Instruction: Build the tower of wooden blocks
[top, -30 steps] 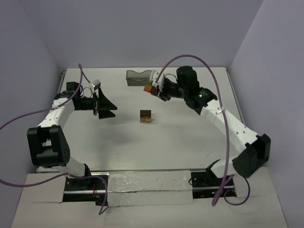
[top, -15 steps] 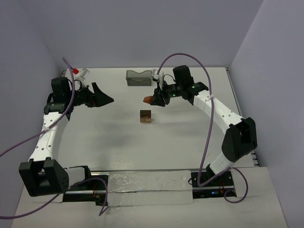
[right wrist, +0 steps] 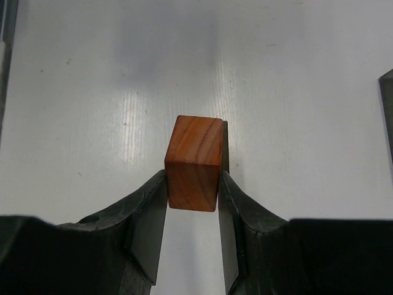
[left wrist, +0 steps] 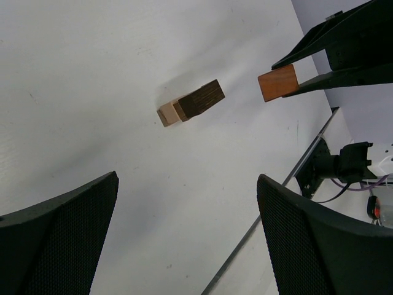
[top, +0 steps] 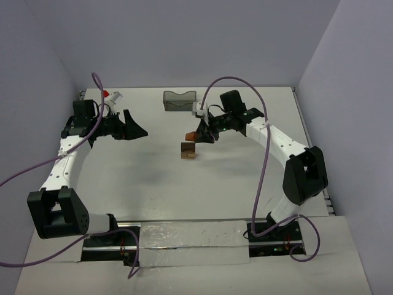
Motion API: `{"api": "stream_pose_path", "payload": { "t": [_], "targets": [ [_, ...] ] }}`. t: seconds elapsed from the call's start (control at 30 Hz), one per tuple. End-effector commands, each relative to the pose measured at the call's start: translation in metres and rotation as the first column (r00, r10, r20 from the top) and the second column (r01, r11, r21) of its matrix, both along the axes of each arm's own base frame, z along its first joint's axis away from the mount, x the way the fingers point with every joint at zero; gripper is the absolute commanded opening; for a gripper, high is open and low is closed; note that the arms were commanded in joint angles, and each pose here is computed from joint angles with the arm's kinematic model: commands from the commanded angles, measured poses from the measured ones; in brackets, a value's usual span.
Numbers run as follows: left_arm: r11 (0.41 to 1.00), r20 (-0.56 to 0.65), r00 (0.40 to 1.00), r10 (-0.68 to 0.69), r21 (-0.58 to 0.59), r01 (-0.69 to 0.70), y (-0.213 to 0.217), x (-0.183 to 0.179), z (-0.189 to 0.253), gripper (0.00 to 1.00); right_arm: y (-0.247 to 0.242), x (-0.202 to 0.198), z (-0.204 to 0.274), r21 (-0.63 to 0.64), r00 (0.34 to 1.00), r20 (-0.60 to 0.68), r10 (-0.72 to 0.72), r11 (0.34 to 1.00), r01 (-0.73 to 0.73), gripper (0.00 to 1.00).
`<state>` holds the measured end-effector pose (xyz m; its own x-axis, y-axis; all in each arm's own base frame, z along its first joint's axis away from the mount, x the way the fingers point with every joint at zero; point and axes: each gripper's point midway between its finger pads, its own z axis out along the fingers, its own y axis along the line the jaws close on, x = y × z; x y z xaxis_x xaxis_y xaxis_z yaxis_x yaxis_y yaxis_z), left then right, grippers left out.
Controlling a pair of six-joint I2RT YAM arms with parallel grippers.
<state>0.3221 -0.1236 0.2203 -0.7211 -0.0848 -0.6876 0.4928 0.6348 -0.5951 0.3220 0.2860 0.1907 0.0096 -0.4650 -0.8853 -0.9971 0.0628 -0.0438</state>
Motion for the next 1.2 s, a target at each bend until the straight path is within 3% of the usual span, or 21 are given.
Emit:
{"api": "stream_pose_path", "payload": {
  "t": [0.0,1.17],
  "targets": [
    [1.0,0.082,0.996,-0.023,0.002,0.023,0.0,0.004,0.022,0.99,0.0,0.006,-0.008,-0.045,0.997,0.064,0.048,0.998,-0.045,0.02],
    [0.997,0.065,0.996,-0.059,-0.036,0.061,-0.005,0.005,0.023,0.99,0.026,0.009,-0.041,-0.124,0.991,0.056,0.119,0.986,-0.112,0.09]
  ]
}}
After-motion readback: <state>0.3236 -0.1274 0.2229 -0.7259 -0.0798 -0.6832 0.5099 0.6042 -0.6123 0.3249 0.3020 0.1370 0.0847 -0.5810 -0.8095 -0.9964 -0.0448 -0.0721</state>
